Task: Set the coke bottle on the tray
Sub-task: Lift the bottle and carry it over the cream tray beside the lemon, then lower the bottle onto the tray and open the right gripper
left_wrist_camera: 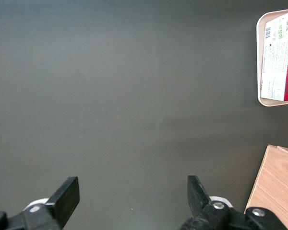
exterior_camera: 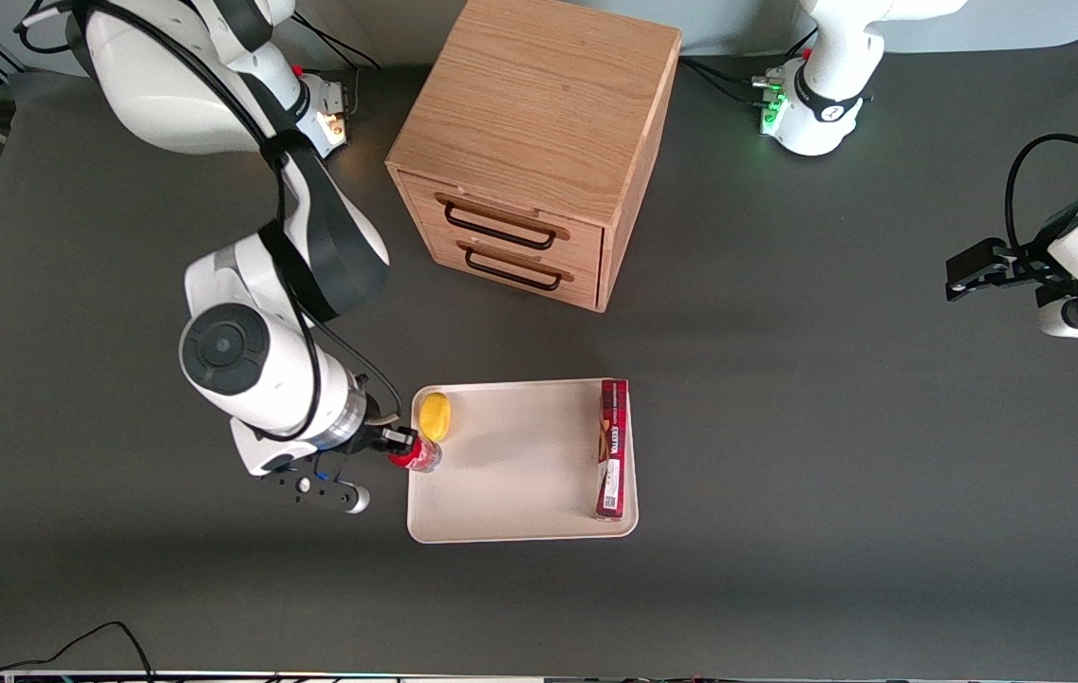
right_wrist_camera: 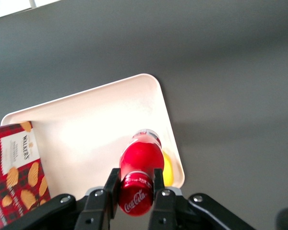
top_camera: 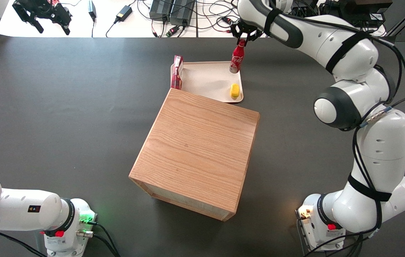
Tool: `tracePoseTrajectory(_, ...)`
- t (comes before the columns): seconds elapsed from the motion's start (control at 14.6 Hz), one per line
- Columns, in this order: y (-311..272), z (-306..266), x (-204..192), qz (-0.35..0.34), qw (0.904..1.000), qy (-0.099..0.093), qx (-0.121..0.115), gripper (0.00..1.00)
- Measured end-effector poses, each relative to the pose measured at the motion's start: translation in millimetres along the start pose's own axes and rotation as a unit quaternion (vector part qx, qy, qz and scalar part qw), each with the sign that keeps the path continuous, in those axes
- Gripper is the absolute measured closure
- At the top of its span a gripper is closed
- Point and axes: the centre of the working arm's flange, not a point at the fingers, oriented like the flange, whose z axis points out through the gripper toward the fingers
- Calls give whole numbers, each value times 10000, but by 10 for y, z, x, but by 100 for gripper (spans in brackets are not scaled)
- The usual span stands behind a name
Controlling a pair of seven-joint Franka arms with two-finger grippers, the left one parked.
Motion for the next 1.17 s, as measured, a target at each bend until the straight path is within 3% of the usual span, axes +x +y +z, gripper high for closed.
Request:
tracePoseTrajectory(0.69, -170, 586, 68, -83, 9997, 225, 27, 69)
tracePoseTrajectory(0.96, -166, 724, 87, -86, 9997, 230, -6, 69)
tracePoseTrajectory(1.17, -158, 814, 116, -138, 9993, 338, -95, 69)
